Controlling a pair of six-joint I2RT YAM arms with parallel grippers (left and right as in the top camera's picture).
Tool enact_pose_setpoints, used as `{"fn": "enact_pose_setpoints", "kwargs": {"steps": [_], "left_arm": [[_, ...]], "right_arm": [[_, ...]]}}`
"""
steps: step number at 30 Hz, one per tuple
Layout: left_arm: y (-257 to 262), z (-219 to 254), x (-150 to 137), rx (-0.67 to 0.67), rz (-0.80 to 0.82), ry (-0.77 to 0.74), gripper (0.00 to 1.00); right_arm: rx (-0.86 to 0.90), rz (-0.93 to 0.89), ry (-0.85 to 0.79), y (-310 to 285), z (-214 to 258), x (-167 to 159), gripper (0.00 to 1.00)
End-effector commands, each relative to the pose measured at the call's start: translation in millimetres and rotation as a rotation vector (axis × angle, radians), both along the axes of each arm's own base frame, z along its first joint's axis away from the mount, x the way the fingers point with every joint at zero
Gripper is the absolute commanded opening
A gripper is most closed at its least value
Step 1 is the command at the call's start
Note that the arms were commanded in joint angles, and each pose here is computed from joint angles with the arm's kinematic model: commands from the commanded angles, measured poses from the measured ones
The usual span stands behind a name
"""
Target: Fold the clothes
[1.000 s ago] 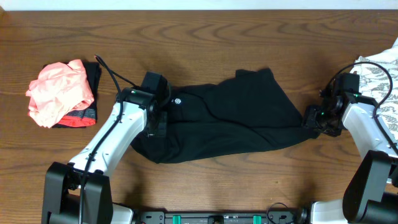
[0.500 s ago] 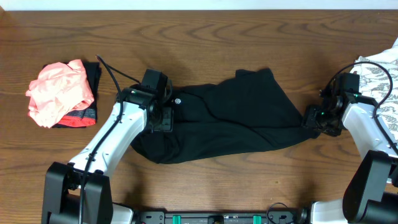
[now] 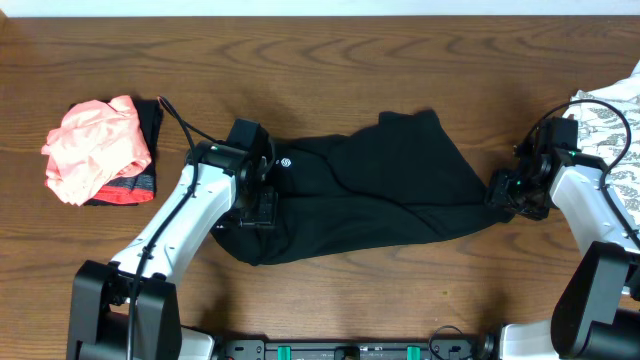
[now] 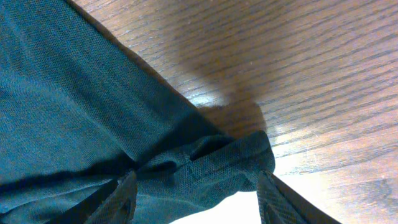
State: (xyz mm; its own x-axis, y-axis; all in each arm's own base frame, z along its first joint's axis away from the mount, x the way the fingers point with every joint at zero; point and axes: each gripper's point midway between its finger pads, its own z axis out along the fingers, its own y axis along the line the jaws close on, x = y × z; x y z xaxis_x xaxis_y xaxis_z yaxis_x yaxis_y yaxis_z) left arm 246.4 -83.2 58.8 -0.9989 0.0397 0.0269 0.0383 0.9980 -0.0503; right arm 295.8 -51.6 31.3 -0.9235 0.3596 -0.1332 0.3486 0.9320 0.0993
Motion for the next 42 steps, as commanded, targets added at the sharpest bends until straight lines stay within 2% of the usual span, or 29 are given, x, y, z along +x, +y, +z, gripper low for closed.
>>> {"fn": "enact_pose_setpoints", "kwargs": {"steps": [1,15,16,18,20,25,30,32,36,42], "left_arm": [[-5,-1,-6,-0.037,0.001,0.028,0.64],[0,1,-26,-0.013,0.002,0.109,0.64],[0,1,-27,-0.013,0.002,0.11,0.63],[1,0,-28,-0.012,0.003,0.114,0.49],[2,-3,-32,-0.01,0.003,0.127,0.43],[-3,-15,-55,-0.056,0.012,0.204,0.43],[-3,-21,-54,-0.054,0.01,0.193,0.42],[-3,-21,-53,-0.055,0.009,0.187,0.34],[-4,-20,-49,-0.06,-0.009,0.174,0.06],[10,5,-17,0.035,-0.023,0.029,0.06]], "right_arm": [[0.01,-0.001,0.004,3,-1,-1,0.6],[0.012,-0.001,0.011,4,-1,-3,0.6],[0.012,-0.001,0.012,4,-1,-3,0.6],[0.012,-0.001,0.015,4,-2,-4,0.61],[0.012,-0.001,0.015,4,-2,-4,0.6],[0.013,-0.001,0.018,4,-2,-4,0.61],[0.013,-0.001,0.017,4,-2,-4,0.61],[0.013,-0.001,0.018,4,-2,-4,0.61],[0.013,-0.001,0.019,4,-2,-5,0.61],[0.009,-0.004,-0.001,2,-1,0,0.6]]}}
